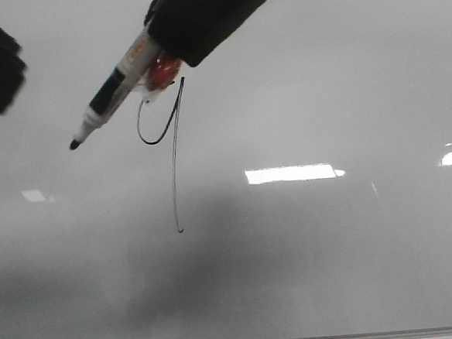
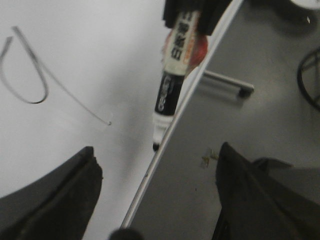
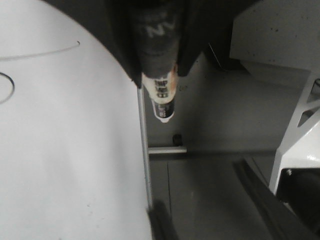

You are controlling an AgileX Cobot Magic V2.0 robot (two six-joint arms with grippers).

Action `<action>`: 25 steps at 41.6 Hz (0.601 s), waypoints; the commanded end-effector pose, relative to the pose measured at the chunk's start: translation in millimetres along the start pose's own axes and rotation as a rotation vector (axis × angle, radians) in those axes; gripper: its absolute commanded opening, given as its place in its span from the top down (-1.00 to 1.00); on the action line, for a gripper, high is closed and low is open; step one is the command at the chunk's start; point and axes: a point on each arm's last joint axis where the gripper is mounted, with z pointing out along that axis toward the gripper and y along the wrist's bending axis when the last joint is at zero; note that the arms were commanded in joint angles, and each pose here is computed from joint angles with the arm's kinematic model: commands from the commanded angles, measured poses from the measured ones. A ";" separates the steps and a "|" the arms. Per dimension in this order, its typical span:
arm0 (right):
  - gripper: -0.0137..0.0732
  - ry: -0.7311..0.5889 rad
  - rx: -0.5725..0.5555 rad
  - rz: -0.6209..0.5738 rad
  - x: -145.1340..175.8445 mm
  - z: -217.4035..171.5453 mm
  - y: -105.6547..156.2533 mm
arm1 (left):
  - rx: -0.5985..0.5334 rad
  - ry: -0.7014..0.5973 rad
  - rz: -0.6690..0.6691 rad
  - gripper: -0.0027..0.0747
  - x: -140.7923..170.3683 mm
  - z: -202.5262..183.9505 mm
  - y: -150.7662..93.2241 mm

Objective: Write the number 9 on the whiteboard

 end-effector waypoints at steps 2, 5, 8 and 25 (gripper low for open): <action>0.82 -0.050 0.000 -0.114 -28.0 -6.7 18.3 | -0.016 0.008 0.087 -0.23 -26.5 13.0 -3.6; 0.82 -0.054 -0.012 -0.128 -31.3 -3.3 23.0 | -0.013 0.010 0.089 -0.17 -30.2 14.9 -4.1; 0.82 -0.060 0.006 -0.129 -32.5 -2.8 22.1 | 0.000 0.003 0.079 -0.05 -31.2 14.1 -5.5; 0.53 -0.155 0.007 -0.050 -41.1 -3.7 22.0 | 0.020 -0.012 0.069 0.98 -32.4 14.1 -7.5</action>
